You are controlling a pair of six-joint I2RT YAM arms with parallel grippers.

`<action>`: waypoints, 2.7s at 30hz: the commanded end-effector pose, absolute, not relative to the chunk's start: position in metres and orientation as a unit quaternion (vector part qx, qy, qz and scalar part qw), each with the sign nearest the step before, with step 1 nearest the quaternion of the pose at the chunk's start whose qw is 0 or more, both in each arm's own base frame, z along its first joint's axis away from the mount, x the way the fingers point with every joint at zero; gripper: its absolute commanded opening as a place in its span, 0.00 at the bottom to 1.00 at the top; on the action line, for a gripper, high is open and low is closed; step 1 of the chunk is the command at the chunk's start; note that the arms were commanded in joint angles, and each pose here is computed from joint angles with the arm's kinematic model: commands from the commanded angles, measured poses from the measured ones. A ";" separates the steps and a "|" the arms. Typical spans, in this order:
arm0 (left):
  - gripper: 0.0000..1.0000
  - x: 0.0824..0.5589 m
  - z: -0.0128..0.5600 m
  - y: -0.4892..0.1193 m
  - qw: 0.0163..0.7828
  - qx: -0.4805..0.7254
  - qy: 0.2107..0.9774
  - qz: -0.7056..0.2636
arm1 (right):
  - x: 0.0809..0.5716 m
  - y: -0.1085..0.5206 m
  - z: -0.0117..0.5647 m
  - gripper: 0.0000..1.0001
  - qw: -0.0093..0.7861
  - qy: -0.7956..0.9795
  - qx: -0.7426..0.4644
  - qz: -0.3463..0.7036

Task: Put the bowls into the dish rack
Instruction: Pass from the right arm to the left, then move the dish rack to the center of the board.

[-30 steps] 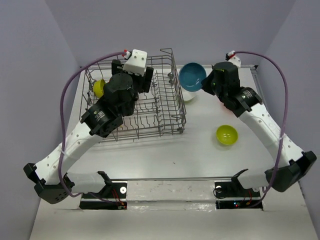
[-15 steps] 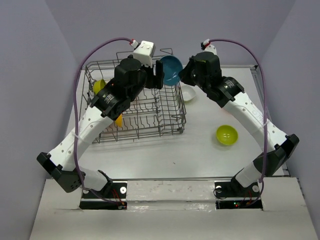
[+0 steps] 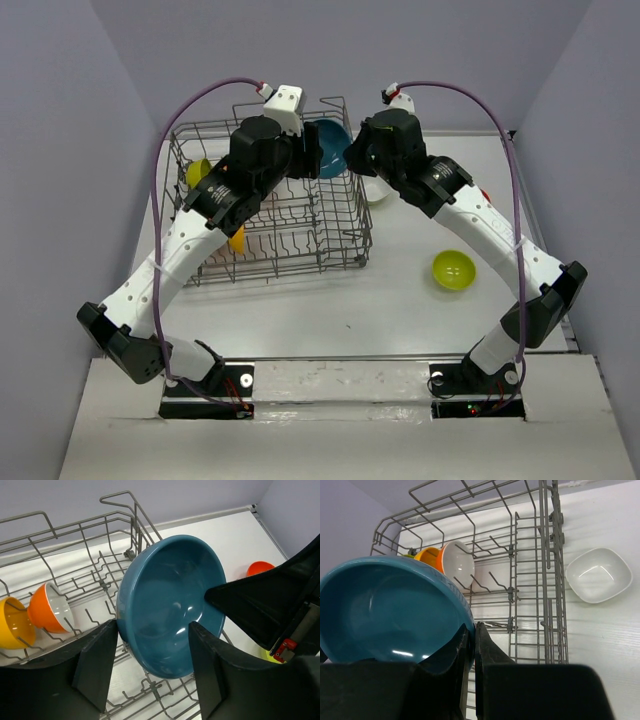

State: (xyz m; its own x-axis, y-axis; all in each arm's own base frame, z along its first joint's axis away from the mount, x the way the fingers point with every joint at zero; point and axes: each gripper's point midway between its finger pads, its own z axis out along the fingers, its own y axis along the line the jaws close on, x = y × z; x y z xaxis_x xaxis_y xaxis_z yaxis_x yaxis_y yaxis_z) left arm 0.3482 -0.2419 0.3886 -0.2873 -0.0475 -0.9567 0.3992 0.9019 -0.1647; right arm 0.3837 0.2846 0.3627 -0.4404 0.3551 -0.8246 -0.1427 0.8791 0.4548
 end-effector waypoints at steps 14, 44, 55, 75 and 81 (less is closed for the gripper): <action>0.38 0.349 0.399 -0.235 0.598 0.097 0.773 -0.187 | 0.387 0.273 0.396 0.01 0.579 0.779 0.086 0.224; 0.00 0.367 0.385 -0.201 0.610 0.048 0.786 -0.084 | 0.342 0.276 0.454 0.40 0.613 0.726 0.052 0.305; 0.00 0.372 0.381 -0.149 0.609 -0.024 0.791 0.052 | 0.337 0.243 0.450 0.43 0.632 0.727 0.078 0.257; 0.00 0.351 0.328 -0.091 0.520 -0.051 0.755 0.397 | 0.334 0.185 0.416 0.45 0.638 0.755 0.105 0.107; 0.00 0.347 0.311 -0.099 0.503 -0.024 0.756 0.417 | 0.335 0.187 0.406 0.45 0.628 0.765 0.105 0.099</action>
